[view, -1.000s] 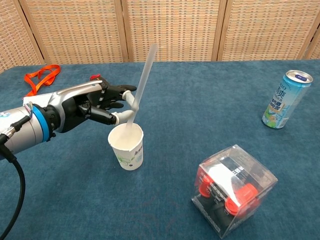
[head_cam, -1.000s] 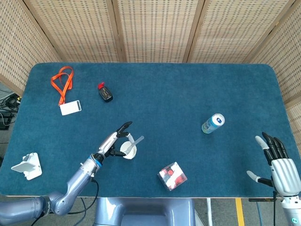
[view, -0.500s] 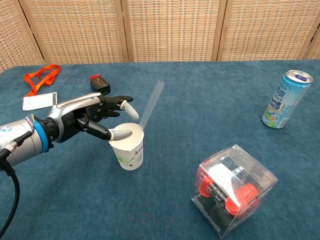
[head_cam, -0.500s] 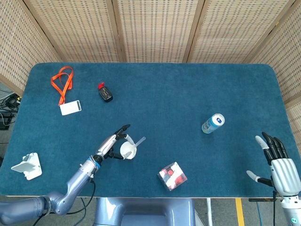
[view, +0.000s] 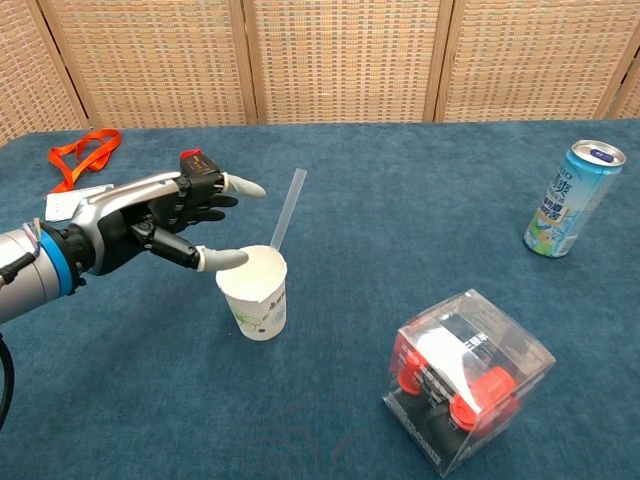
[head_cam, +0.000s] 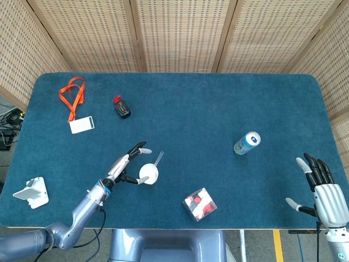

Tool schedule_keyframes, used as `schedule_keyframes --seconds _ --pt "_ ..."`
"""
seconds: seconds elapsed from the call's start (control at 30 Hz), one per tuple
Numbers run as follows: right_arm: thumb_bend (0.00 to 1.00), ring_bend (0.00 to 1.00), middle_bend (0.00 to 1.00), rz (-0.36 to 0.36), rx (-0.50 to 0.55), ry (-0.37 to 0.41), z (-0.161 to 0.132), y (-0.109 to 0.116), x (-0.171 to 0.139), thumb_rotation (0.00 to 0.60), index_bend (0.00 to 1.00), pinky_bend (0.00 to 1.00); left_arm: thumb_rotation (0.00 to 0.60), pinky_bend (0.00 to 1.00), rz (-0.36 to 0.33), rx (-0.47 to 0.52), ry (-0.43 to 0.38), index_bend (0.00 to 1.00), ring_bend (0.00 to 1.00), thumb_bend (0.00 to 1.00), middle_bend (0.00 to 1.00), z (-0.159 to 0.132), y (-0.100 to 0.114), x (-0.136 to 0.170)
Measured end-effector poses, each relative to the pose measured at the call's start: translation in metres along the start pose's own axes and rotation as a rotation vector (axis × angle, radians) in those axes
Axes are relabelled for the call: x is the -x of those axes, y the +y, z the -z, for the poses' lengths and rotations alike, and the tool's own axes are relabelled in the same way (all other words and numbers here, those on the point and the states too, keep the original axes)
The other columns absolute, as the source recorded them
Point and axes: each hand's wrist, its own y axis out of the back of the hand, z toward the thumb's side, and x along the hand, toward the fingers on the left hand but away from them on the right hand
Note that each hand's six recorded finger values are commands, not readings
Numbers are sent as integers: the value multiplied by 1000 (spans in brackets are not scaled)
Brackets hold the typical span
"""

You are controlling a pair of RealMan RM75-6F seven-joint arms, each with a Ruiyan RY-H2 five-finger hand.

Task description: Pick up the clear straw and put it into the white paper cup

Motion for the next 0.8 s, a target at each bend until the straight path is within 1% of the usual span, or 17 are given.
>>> schedule_keyframes --seconds 0.07,0.13,0.23,0.3,0.37,0.47,0.5,0.57,0.6,0.67,0.7,0.73,0.8 --pt "89 0 0 1 0 -2 1 0 0 600 83 0 597 0 -14 -4 -4 203 0 247 0 0 4 2" --pt "89 0 0 2 -1 -4 1 1 0 600 83 0 598 0 -42 -27 -9 201 0 247 0 0 13 6" --pt "90 0 0 4 -3 -7 2 1 1 600 82 0 598 0 -93 -110 -12 166 0 247 0 1 30 13" --pt "90 0 0 6 -5 -10 3 1 1 600 82 0 599 0 -143 -200 -8 132 0 247 0 3 45 21" --pt "90 0 0 9 -9 -13 4 1 2 600 76 0 600 0 -196 -293 2 75 0 248 0 6 60 30" --pt "89 0 0 13 -21 -17 4 0 2 600 62 0 600 0 -293 -466 36 9 0 248 0 12 86 49" --pt "89 0 0 15 -26 -18 4 0 2 600 58 0 600 0 -332 -538 58 2 0 248 0 16 97 59" --pt "90 0 0 21 -38 -21 4 0 2 600 45 0 600 0 -388 -643 99 0 0 248 0 22 111 76" --pt "90 0 0 24 -43 -22 4 0 3 600 41 0 600 0 -423 -707 133 0 0 248 0 26 120 90" --pt "88 0 0 33 -54 -24 3 1 3 600 32 0 600 0 -467 -789 194 0 0 240 0 35 131 114" --pt "88 0 0 39 -63 -25 3 1 3 600 29 0 600 0 -487 -829 238 0 0 234 0 42 136 130" --pt "88 0 0 42 -73 -25 3 1 3 600 24 0 600 0 -492 -849 269 0 0 215 0 47 136 143" --pt "88 0 0 49 -96 -26 2 1 3 600 19 0 600 0 -479 -884 336 0 0 189 0 61 132 170"
